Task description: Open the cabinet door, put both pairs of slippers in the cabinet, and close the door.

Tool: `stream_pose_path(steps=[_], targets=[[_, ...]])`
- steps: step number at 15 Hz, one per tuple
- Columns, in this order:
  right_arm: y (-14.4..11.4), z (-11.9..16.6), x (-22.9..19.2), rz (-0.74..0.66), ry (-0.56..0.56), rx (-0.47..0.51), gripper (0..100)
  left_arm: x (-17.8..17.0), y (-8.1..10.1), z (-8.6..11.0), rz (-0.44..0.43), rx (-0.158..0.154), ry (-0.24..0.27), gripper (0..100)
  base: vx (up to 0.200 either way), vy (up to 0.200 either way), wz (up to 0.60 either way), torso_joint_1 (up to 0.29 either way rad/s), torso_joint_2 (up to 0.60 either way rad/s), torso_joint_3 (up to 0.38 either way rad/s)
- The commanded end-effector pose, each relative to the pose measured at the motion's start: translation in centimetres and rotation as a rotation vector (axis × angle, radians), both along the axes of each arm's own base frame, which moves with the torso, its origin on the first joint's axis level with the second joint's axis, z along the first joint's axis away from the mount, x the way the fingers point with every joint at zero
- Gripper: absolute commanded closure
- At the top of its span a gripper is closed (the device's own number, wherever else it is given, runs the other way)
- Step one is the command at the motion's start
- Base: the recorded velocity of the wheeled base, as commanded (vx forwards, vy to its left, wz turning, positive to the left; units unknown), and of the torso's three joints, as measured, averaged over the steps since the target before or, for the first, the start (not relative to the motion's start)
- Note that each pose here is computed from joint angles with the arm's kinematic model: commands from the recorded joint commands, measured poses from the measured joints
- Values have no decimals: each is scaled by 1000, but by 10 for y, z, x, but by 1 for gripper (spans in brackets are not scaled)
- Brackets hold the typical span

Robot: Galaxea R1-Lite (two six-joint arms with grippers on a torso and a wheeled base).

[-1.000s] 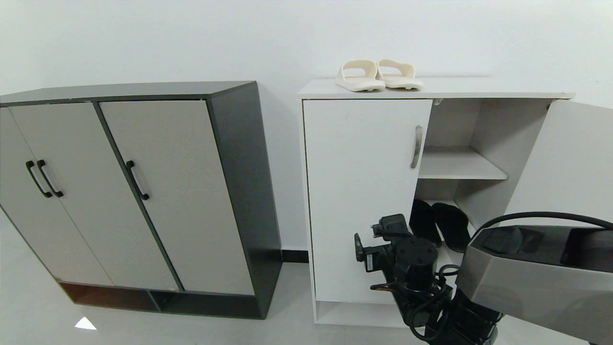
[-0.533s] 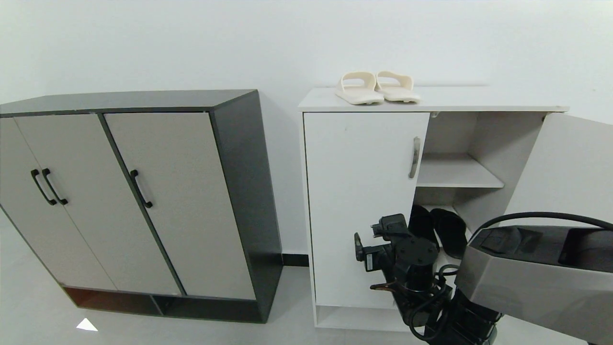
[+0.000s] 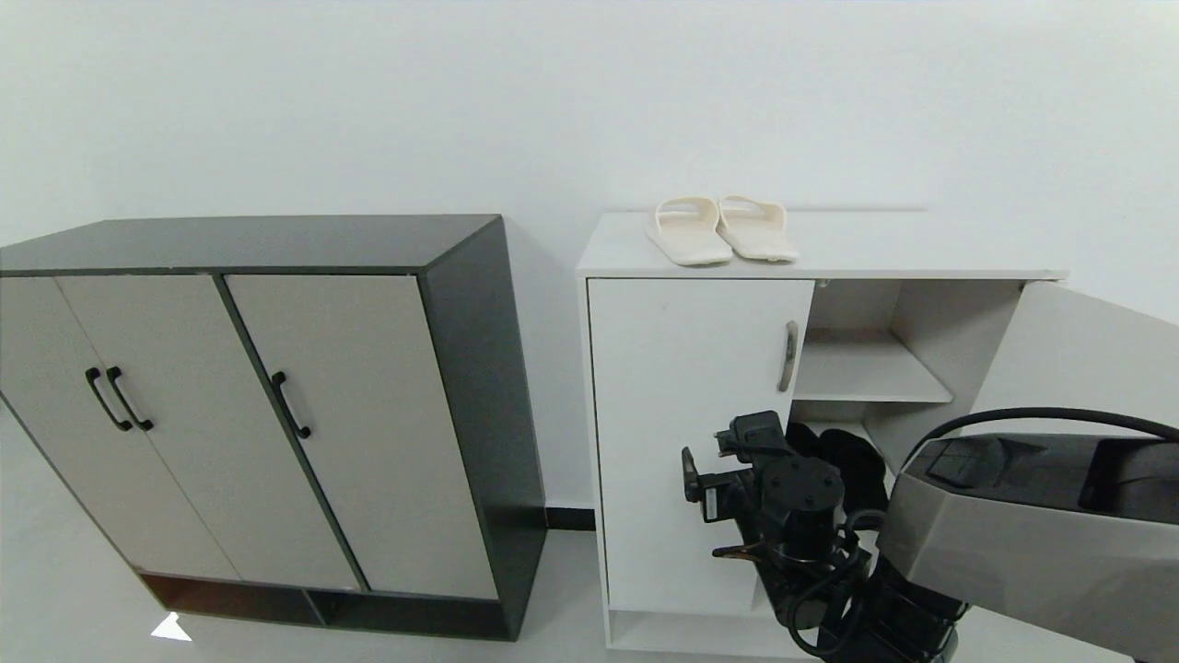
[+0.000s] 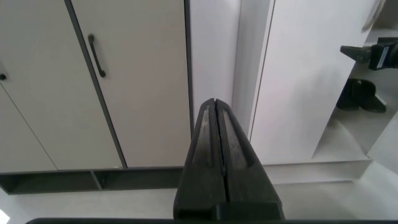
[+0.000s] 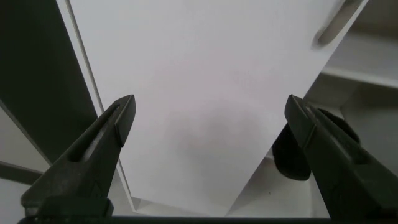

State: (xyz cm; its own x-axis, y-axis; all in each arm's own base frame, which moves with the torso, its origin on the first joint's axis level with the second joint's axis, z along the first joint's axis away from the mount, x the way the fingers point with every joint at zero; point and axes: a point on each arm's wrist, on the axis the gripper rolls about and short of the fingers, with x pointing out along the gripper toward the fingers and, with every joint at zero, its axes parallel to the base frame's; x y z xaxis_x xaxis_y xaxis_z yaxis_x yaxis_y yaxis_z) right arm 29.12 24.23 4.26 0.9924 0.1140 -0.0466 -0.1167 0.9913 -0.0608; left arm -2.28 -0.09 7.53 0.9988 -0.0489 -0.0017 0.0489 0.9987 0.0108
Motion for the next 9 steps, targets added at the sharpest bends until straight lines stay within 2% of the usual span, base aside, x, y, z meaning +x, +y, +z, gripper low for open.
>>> stream_pose_path(steps=[1,9], targets=[[-1,1,0,-3,-1,3,0,0,0,0,0,0,1,100,0,0,0,154,-476,-310],[-7,0,-4,-6,11,-8,0,0,0,0,0,0,1,100,0,0,0,185,-493,-315]])
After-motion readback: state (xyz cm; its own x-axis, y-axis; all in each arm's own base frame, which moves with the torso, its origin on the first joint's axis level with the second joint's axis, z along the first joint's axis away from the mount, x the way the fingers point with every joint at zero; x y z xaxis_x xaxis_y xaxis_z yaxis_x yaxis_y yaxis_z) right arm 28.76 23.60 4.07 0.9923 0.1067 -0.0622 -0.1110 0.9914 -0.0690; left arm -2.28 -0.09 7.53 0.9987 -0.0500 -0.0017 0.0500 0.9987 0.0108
